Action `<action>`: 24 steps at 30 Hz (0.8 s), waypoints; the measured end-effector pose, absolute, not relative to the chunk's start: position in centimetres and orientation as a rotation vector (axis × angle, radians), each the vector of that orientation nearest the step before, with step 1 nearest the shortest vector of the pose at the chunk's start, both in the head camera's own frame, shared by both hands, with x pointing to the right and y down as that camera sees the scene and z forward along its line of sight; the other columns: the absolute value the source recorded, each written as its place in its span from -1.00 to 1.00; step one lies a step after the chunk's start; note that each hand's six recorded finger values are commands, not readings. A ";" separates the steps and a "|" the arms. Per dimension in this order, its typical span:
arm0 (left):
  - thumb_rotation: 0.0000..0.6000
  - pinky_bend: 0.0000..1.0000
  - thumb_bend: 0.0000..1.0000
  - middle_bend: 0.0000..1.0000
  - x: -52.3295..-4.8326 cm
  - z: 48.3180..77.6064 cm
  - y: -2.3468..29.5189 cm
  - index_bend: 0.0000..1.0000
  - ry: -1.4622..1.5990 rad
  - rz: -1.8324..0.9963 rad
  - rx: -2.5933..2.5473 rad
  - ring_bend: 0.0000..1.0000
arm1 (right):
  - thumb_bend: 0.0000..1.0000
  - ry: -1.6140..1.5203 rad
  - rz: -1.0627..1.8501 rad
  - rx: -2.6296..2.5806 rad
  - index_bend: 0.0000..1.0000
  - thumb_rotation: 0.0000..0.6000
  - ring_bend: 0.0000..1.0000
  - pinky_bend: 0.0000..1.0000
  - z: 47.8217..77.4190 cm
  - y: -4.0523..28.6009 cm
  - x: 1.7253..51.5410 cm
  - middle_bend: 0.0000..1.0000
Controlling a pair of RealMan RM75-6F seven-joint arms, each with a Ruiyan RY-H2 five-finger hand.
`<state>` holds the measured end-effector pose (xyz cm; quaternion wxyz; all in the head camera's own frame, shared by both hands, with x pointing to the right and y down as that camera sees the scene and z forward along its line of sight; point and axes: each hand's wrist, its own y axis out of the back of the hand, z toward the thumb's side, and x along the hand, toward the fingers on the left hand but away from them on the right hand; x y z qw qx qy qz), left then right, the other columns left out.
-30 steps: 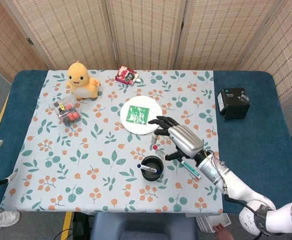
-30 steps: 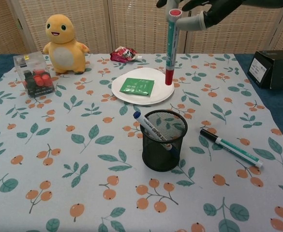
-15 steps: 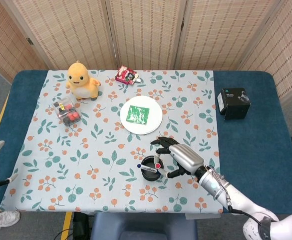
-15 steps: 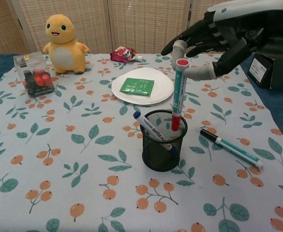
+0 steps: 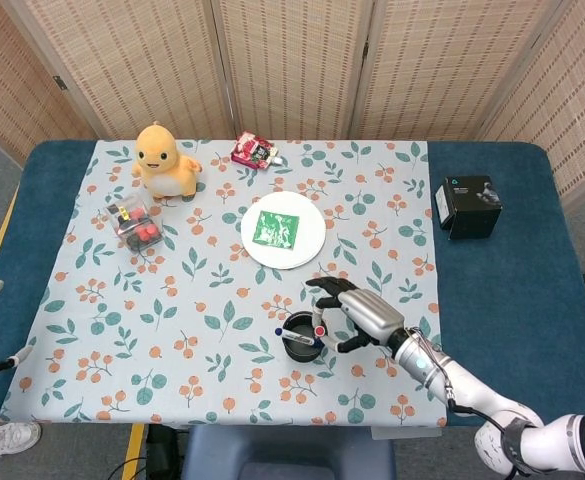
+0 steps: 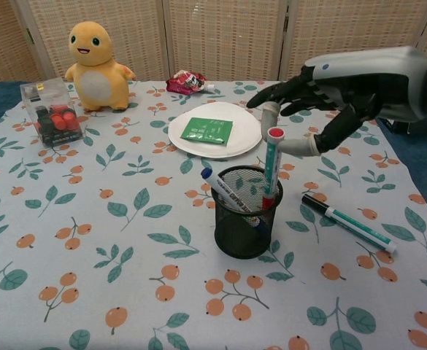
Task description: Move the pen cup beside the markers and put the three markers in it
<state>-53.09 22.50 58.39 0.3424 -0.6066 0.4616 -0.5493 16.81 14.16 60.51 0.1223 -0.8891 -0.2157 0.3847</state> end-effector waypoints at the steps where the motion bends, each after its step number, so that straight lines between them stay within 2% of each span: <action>1: 1.00 -0.51 -0.95 -1.00 -53.1 58.4 22.5 -1.00 1.200 -1.428 -1.579 -1.00 | -0.48 -0.618 1.129 -2.583 -0.98 1.00 -1.00 -1.00 60.8 14.3 17.0 -1.00; 10: 1.00 -0.51 -0.95 -1.00 -53.2 58.4 22.4 -1.00 1.204 -1.427 -1.584 -1.00 | -0.60 -0.672 1.126 -2.522 -1.00 1.00 -1.00 -1.00 60.8 13.9 18.6 -1.00; 18: 1.00 -0.51 -0.95 -1.00 -53.2 58.2 22.4 -1.00 1.212 -1.421 -1.585 -1.00 | -0.57 -0.768 1.192 -2.372 -1.00 1.00 -1.00 -1.00 59.5 13.1 22.4 -1.00; 24: 1.00 -0.51 -0.95 -1.00 -52.9 58.4 22.4 -1.00 1.200 -1.419 -1.598 -1.00 | -0.52 -0.782 1.311 -2.193 -1.00 1.00 -1.00 -1.00 59.7 14.9 26.5 -1.00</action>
